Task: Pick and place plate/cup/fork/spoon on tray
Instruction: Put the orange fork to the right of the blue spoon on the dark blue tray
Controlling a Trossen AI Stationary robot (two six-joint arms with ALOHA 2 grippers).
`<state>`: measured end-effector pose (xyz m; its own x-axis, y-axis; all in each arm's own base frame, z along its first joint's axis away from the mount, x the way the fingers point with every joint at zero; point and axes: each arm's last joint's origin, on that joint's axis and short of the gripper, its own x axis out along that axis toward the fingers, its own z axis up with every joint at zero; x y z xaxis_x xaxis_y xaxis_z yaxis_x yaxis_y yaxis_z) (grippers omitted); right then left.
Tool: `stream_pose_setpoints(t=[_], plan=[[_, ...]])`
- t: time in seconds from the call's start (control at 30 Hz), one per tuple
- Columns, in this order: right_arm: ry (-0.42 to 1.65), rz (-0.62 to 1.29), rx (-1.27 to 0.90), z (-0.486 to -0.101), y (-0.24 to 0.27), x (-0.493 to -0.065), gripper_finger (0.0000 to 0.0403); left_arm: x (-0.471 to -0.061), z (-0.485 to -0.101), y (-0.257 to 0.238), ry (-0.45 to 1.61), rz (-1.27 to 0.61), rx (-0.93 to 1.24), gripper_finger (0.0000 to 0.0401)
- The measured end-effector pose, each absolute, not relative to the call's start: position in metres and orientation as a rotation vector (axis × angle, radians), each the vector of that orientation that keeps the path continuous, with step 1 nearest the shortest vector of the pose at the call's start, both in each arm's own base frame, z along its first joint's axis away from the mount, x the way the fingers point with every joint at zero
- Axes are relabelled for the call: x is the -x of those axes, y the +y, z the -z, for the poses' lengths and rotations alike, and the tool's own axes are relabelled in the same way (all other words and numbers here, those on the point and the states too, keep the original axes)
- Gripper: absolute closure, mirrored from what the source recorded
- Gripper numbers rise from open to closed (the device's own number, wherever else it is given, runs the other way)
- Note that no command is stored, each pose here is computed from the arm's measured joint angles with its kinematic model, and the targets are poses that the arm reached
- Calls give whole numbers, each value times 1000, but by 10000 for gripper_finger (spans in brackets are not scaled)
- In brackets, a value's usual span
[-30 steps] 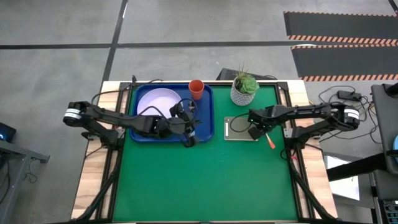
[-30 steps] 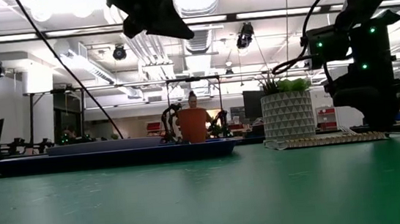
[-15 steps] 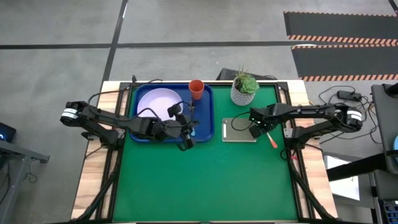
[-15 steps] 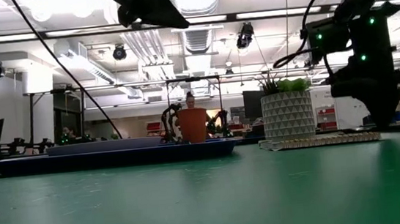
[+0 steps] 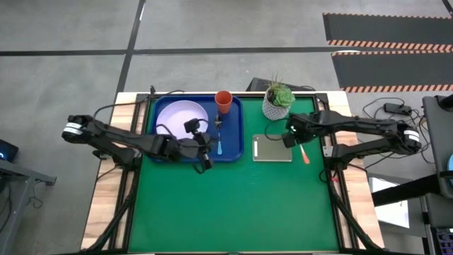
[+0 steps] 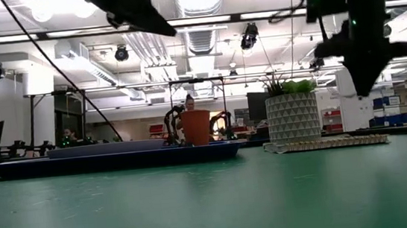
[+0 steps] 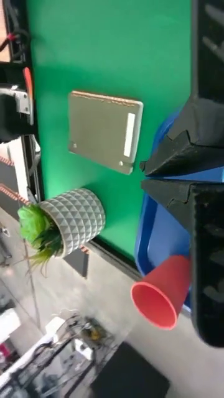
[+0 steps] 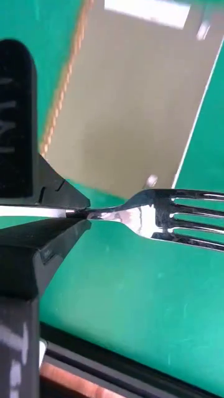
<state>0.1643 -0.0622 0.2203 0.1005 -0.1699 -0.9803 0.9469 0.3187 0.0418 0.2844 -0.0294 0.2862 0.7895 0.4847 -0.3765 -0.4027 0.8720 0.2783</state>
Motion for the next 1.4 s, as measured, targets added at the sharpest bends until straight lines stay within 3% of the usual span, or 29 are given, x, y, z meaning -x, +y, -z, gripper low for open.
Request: stream_pose_setpoints(t=[0.27,0.57,0.93,1.4], plan=[[1041,963,-945,-252,-48,-193,390,-244,-294,-23,386,-456,-269,401],[1004,960,-915,-270,-26,-266,390,-202,-295,-16,293,-439,-320,401],[941,952,-956,-280,-34,-360,390,-179,-305,-13,245,-436,-333,401],[913,969,-1024,-263,-74,-429,390,-158,-308,-9,215,-431,-454,401]])
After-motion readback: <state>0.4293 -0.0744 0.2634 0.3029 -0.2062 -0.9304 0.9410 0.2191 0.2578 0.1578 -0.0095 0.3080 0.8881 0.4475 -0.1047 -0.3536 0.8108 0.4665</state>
